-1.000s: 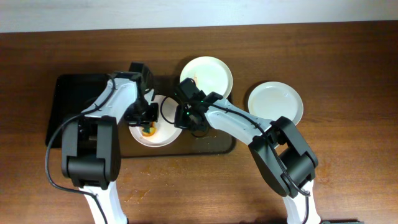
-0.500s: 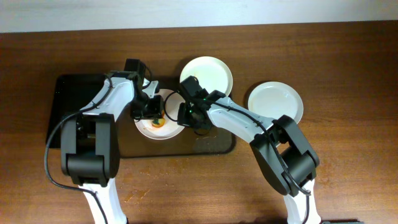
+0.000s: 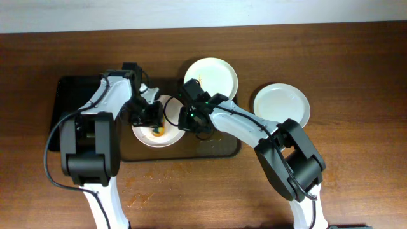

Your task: Clean dirty plates on tray and stack at the side

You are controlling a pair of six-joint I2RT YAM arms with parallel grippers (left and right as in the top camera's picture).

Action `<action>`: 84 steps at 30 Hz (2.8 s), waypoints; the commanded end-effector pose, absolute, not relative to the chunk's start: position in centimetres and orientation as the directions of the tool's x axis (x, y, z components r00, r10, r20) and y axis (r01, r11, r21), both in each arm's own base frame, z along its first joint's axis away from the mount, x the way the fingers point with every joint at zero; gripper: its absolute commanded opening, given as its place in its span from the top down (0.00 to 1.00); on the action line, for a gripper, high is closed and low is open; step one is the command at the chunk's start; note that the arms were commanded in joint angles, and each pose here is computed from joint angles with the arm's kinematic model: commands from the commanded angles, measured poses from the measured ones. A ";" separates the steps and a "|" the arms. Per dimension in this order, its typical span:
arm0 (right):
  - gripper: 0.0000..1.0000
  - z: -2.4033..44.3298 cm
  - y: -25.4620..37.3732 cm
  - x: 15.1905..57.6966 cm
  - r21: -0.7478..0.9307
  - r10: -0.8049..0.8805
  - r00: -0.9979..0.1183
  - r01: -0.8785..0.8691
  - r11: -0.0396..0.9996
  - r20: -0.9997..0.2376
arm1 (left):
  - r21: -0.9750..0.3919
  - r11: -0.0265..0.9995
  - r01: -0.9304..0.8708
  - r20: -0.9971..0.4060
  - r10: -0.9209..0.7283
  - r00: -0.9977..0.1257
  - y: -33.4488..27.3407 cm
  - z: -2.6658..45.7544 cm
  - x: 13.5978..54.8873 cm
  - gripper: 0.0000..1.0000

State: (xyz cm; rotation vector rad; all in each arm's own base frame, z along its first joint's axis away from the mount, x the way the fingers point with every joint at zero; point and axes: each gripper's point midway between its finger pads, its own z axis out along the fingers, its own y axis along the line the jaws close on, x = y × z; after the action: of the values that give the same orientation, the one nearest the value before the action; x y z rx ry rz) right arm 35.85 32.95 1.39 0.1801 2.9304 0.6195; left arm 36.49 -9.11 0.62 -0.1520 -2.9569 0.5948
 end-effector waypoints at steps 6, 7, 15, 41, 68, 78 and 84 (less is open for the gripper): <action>0.96 0.8 33.0 35.5 0.401 0.124 -0.987 0.072 0.913 -0.104 | -0.379 0.926 0.010 -0.018 0.003 -1.000 -8.9 -1.2 40.8 0.99; 0.96 0.8 33.0 35.5 0.401 0.123 -0.987 0.072 0.913 -0.104 | -0.327 0.945 -0.020 -0.032 -0.033 -0.999 -8.1 -1.5 41.4 1.00; 0.96 0.8 33.0 35.5 0.401 0.123 -0.987 0.072 0.913 -0.104 | 0.198 0.931 -0.308 -0.065 -0.301 -0.951 1.0 -2.1 40.2 0.99; 0.96 0.9 33.3 35.3 0.414 0.100 -0.990 0.051 0.909 -0.098 | -0.369 0.929 0.009 0.225 0.098 -0.969 -8.9 -0.6 34.3 1.00; 0.96 6.8 33.4 34.3 0.444 -0.107 -0.974 -0.188 0.876 -0.201 | -0.320 0.939 0.126 -0.121 0.092 -0.988 -4.4 12.6 44.5 0.99; 0.96 10.8 28.3 35.6 0.228 -0.067 -0.935 -0.154 0.962 -0.349 | -0.319 0.944 0.078 -0.133 0.037 -0.990 -2.4 12.6 45.0 1.00; 0.96 9.8 27.2 35.4 0.155 -0.075 -0.938 -0.134 0.979 -0.337 | -0.319 0.944 0.078 -0.133 0.037 -0.990 -2.4 12.6 45.0 0.99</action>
State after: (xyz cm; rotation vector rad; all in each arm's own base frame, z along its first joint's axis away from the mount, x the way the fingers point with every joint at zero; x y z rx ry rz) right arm 34.87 28.26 9.93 -0.1565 2.8102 0.3628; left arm 44.62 -2.38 11.90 -0.0612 -3.1948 0.5366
